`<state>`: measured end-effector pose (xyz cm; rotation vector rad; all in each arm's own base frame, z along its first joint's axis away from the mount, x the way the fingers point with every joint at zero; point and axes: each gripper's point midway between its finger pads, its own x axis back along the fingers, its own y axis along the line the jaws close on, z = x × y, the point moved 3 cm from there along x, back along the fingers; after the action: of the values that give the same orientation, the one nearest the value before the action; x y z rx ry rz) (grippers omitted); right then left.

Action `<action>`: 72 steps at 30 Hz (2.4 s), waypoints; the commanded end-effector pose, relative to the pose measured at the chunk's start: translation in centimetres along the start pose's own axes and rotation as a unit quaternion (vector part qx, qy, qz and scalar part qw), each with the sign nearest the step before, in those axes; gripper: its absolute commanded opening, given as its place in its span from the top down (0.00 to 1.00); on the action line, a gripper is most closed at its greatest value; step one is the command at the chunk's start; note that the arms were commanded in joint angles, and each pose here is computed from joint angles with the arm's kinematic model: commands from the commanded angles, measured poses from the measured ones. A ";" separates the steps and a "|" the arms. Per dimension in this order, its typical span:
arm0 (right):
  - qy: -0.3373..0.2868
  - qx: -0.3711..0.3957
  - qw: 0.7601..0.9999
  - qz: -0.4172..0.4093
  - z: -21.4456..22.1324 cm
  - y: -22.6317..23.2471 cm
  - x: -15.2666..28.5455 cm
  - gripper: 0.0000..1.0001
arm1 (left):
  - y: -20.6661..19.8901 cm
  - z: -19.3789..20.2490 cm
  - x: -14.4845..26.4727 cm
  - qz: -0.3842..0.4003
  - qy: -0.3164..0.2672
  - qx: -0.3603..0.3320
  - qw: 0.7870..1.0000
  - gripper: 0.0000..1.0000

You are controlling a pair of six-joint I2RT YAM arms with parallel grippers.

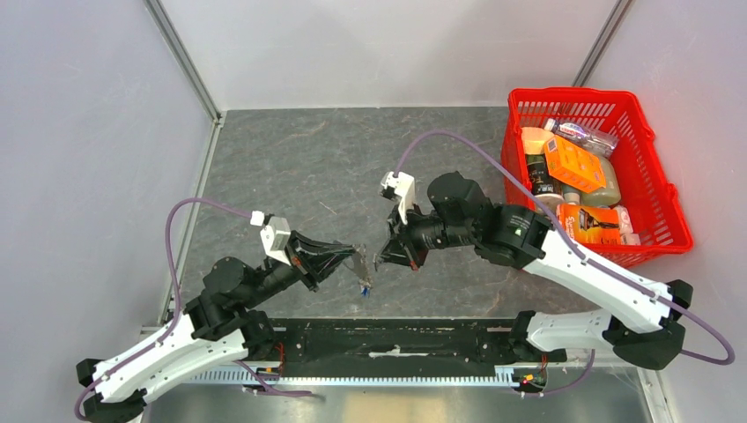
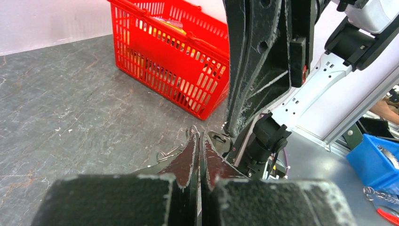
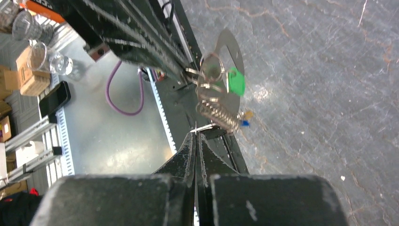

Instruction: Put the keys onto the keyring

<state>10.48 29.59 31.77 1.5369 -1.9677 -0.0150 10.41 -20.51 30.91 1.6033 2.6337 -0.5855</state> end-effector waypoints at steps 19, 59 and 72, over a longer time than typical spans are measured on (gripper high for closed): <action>-0.087 0.001 0.996 -0.020 -6.4 1.1 -1.6 1.00 | -0.8 -2.3 0.6 0.023 -0.052 -0.026 0.998 0.98; -0.055 0.014 0.997 -0.049 -3.4 2.5 2.7 1.00 | -4.1 -3.1 1.7 0.129 -0.067 -0.032 0.989 0.98; -0.010 0.020 0.997 -0.073 -0.8 2.3 1.8 1.00 | -4.6 -3.0 1.6 0.146 -0.065 -0.032 0.987 0.98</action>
<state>8.80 28.86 34.42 1.6660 -1.9039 -0.0756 7.01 -20.36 32.33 1.8216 2.3701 -0.5606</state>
